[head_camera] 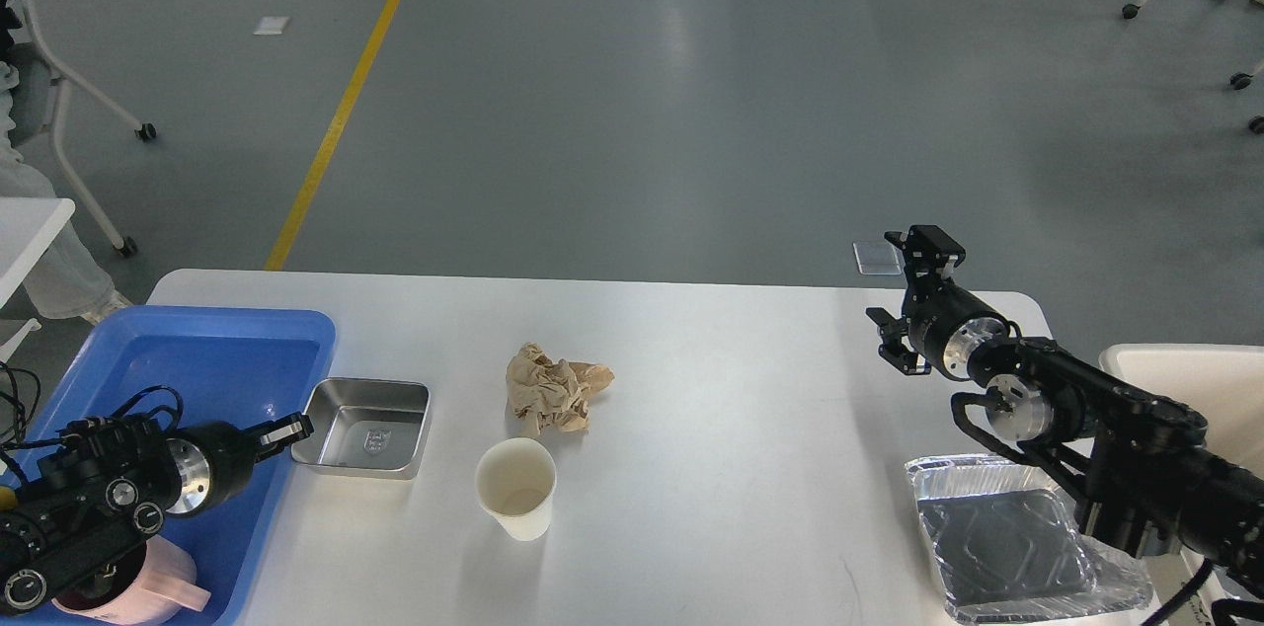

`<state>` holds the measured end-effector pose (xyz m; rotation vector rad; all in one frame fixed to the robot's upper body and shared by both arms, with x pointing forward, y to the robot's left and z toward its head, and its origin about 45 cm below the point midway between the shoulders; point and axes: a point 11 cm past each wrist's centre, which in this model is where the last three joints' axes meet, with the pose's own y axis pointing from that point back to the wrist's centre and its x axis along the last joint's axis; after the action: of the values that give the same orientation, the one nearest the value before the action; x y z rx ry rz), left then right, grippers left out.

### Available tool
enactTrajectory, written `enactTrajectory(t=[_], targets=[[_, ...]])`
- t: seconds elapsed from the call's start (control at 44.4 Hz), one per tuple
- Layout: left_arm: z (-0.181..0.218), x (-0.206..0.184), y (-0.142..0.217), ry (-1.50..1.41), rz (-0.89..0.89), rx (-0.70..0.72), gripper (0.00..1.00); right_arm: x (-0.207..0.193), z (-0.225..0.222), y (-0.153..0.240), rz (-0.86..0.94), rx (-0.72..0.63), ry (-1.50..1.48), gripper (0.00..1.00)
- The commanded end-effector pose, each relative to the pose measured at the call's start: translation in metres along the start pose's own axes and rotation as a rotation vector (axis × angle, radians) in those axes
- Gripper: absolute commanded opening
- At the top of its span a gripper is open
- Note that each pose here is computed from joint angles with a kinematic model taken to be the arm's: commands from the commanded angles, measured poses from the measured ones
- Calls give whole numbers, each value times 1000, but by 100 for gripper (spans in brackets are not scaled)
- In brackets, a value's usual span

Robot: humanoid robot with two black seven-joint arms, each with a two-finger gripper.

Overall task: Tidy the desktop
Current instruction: 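Grasp the edge of the small steel tray with the left gripper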

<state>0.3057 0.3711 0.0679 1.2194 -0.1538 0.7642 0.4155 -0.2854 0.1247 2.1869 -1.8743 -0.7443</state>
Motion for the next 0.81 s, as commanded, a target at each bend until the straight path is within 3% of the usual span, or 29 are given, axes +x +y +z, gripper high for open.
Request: enactTrajectory(t=[0.0,0.315,0.63,0.788], targets=[[0,-1,0,0,-7,-1,14,0,0,0,0,1,0,100],[0,-3,0,-2,-18,0,1,0,0,0,0,-1,0,100],[8,6,1,-5,-18,-20,0,0,1,0,-1,-2,0,100],[30,24,2,-31,-27,-60,0,-1,0,0,-1,-2,0,100]])
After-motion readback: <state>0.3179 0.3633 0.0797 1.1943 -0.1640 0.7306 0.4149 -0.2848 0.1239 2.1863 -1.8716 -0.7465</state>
